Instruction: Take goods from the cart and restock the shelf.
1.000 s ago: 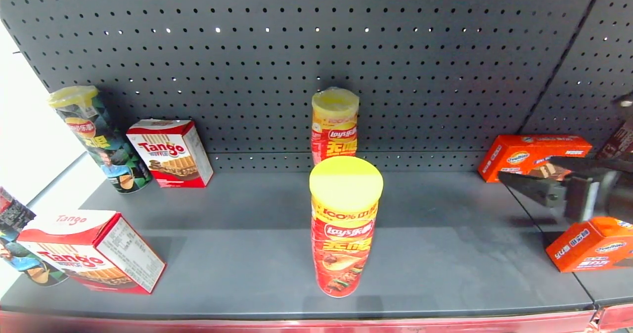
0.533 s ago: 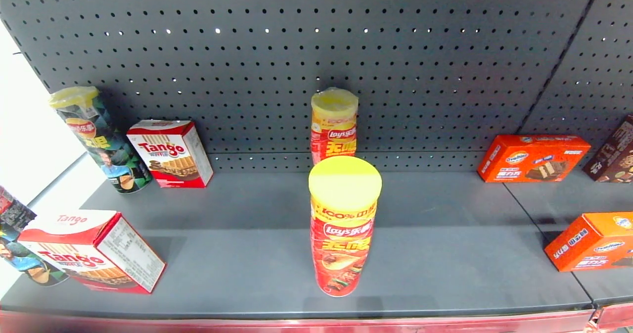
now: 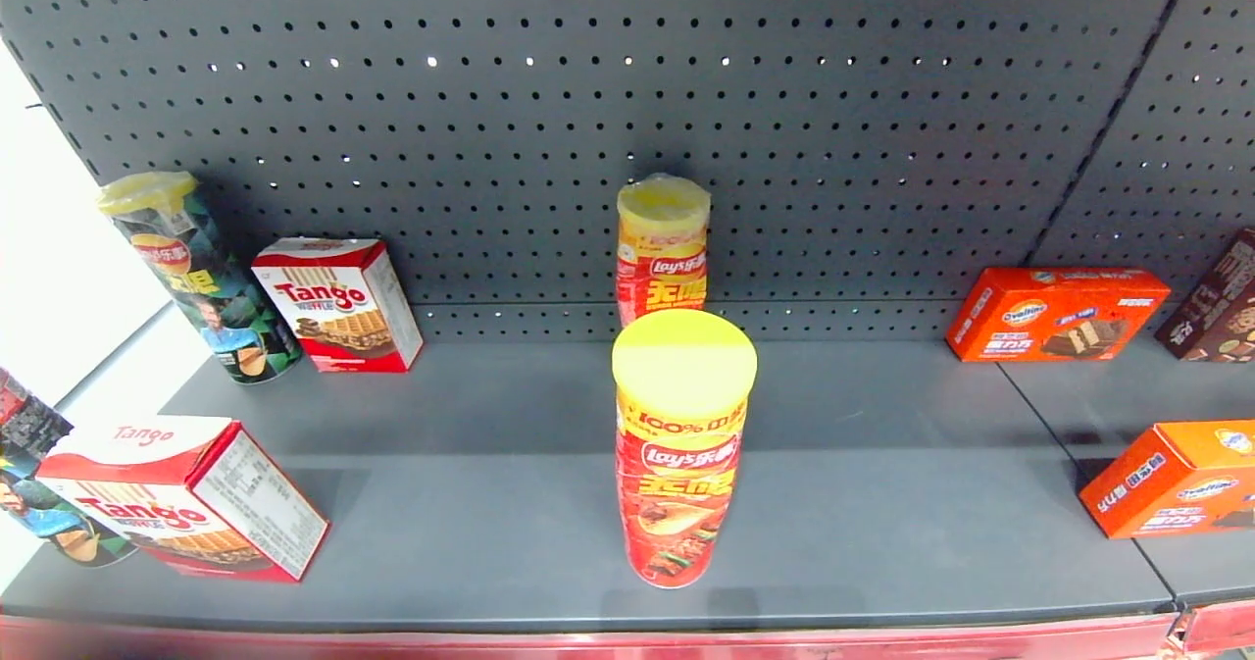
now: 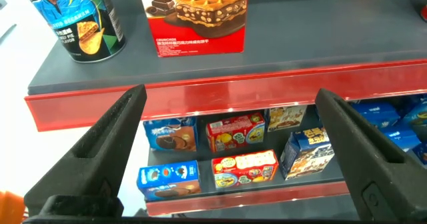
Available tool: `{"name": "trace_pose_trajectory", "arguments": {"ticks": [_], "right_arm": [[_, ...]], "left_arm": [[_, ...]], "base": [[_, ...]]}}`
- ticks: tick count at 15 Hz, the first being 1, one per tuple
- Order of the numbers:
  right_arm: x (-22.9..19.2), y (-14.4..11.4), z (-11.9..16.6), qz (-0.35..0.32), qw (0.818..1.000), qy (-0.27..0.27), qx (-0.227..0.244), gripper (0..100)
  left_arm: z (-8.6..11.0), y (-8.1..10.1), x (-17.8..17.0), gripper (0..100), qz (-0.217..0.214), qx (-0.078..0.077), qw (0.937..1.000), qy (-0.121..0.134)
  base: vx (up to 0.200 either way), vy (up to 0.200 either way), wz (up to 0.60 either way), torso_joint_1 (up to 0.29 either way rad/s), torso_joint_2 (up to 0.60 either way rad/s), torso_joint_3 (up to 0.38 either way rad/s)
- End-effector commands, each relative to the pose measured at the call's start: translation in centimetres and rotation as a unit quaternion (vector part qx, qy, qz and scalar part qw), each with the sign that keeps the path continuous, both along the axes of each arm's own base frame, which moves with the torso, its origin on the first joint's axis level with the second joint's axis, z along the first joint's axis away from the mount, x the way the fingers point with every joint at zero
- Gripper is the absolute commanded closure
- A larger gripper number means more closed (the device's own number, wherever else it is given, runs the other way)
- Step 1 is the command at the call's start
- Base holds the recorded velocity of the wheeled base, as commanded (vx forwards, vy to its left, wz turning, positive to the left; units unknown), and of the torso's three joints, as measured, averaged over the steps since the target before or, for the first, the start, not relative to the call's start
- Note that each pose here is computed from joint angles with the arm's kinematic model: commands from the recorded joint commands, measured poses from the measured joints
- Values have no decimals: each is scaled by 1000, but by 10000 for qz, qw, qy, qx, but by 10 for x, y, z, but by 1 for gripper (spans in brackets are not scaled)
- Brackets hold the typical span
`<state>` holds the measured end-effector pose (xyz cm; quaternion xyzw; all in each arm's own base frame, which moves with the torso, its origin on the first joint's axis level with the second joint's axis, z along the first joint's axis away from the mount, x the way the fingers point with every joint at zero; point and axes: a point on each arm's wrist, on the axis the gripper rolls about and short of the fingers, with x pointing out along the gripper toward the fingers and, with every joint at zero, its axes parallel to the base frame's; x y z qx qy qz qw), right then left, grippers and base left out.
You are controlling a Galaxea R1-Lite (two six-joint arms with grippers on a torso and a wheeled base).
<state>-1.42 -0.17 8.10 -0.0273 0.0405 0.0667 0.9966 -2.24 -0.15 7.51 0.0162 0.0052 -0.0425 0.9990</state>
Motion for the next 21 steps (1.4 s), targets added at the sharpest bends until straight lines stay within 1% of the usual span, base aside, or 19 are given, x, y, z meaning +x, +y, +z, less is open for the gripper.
{"name": "trace_pose_trajectory", "arguments": {"ticks": [1,3,7,8,9,10,14,15,19,21], "right_arm": [[-1,0,-4,106,9999,89,32,0],[-1,0,-4,-165,9996,88,224,0],[-1,0,-4,-224,9995,84,207,0],[-1,1,-4,-379,9990,105,213,0],[-6,3,-5,-925,9951,-212,269,0],[-8,2,-5,-743,9961,-399,269,0],[-9,2,-5,-727,9962,-407,263,0],[-9,2,-5,-727,9962,-407,263,0],[-9,2,-6,-689,9965,-399,256,0],[-9,2,-6,-689,9965,-399,256,0]], "left_arm": [[0,0,0,0,3,-3,10000,3],[0,0,0,0,3,-3,10000,-5],[0,0,0,0,33,-3,10000,-35],[0,0,0,0,26,-3,10000,-35],[0,0,0,0,33,5,10000,-44],[0,0,0,0,33,-3,10000,-35],[0,0,0,0,26,-3,10000,-51],[0,0,0,0,33,-26,10000,-49],[0,0,0,0,49,12,10000,-52],[0,0,0,0,41,-3,10000,-51]], "base": [[0,0,0,0,0,0],[0,0,0,0,0,0],[0,0,0,0,0,0],[0,0,0,0,0,0],[0,0,0,0,0,0],[0,0,0,0,0,0],[0,0,0,0,0,0],[0,0,0,0,0,0],[0,0,0,0,0,0],[0,0,0,0,0,0]]}}
